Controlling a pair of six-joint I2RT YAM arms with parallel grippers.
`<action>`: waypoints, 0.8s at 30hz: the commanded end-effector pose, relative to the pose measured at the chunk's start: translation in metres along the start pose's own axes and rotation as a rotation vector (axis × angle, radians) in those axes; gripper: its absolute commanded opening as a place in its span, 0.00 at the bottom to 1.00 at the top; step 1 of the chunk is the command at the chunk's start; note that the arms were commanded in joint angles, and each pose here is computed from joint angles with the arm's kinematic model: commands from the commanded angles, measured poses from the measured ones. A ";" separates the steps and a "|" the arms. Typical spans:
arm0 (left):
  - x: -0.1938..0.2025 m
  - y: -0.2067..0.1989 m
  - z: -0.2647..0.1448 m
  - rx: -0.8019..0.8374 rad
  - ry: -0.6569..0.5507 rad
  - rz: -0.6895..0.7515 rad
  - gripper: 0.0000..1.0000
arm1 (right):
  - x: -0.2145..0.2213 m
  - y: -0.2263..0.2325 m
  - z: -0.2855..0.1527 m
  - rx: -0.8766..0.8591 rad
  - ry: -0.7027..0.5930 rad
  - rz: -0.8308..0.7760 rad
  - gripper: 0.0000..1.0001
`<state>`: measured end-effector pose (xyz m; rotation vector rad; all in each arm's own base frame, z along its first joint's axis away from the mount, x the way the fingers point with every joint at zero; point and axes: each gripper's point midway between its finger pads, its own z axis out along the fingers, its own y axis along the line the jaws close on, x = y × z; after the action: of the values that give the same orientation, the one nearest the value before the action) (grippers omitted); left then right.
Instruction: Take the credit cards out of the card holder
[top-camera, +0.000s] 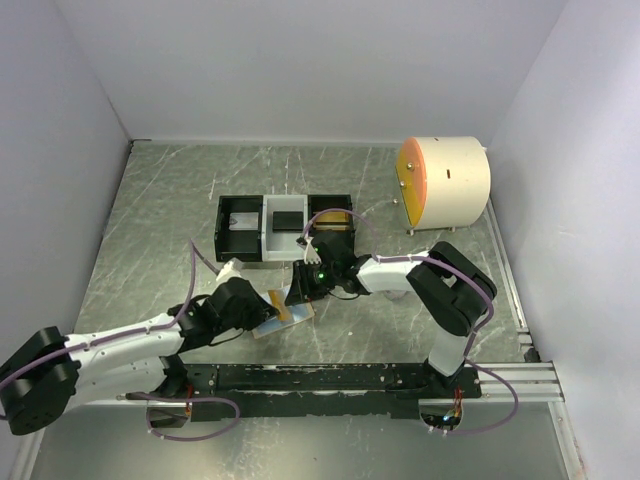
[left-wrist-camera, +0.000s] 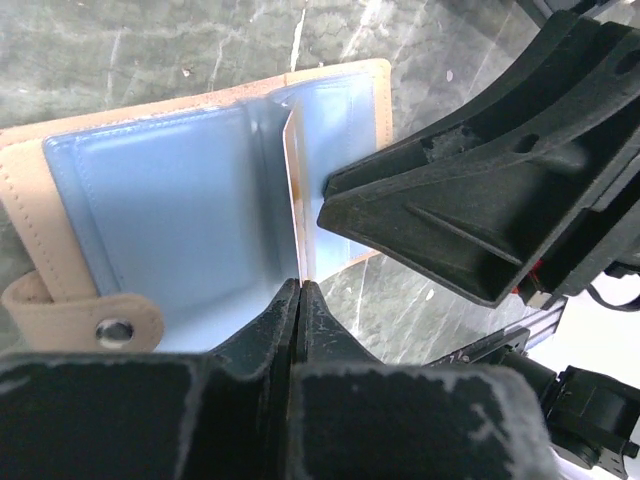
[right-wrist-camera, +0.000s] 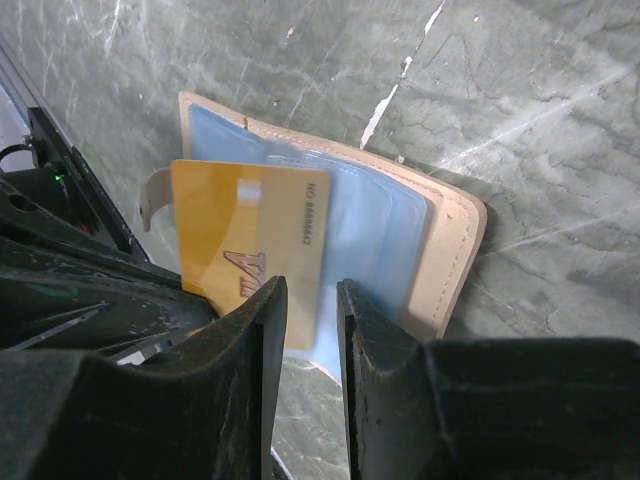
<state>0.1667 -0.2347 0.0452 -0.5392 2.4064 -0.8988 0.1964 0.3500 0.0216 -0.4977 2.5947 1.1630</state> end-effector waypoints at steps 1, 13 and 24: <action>-0.010 0.006 -0.011 -0.044 -0.043 0.025 0.08 | 0.024 -0.033 -0.001 0.131 0.062 0.029 0.29; -0.002 -0.013 -0.003 0.080 -0.014 0.012 0.24 | 0.021 -0.024 -0.002 0.097 0.076 0.011 0.28; 0.003 -0.012 0.003 0.074 0.007 -0.020 0.14 | 0.027 -0.025 -0.004 0.094 0.080 0.024 0.25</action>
<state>0.1684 -0.2421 0.0450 -0.5249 2.3864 -0.9525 0.1959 0.3487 0.0213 -0.5150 2.6007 1.1513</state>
